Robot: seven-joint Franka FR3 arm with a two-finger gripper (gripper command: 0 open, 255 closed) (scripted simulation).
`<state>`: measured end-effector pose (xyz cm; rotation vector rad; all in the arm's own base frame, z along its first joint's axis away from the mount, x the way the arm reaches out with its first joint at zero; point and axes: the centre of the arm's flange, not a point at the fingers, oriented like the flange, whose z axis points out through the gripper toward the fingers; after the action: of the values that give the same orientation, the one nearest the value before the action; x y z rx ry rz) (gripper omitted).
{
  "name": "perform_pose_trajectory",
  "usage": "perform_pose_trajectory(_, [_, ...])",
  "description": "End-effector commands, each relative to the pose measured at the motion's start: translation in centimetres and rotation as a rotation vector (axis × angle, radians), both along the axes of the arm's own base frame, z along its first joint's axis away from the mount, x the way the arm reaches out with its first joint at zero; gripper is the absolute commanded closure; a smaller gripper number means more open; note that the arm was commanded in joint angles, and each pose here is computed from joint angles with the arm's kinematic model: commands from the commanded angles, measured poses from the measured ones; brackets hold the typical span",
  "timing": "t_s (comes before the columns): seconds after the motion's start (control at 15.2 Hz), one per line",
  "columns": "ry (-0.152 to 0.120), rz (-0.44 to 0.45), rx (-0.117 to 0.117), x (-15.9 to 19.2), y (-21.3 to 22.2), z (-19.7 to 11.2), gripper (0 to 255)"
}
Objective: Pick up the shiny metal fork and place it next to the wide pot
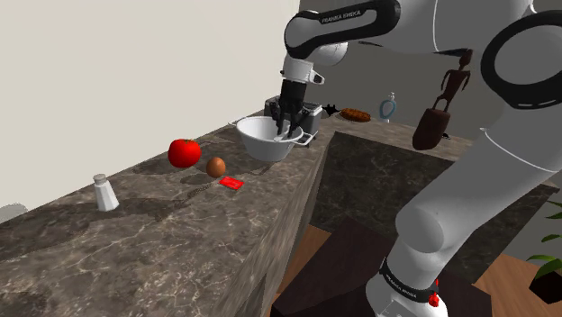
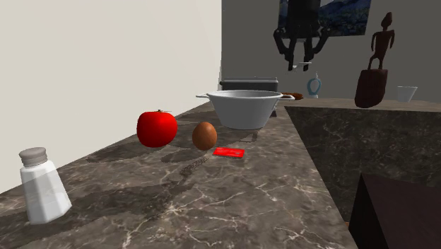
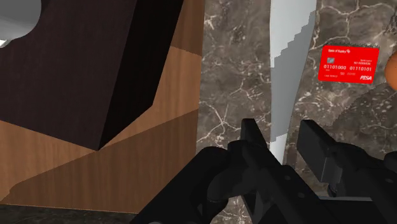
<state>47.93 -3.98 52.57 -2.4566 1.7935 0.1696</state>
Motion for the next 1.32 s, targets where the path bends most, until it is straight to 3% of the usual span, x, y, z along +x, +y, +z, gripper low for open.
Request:
perform_pose_trajectory(0.0, [0.0, 0.003, 0.0, -0.1, -2.0, -0.7, 255])
perform_pose_trajectory(1.25, [0.0, 0.003, 0.0, -0.1, -2.0, -10.7, 255])
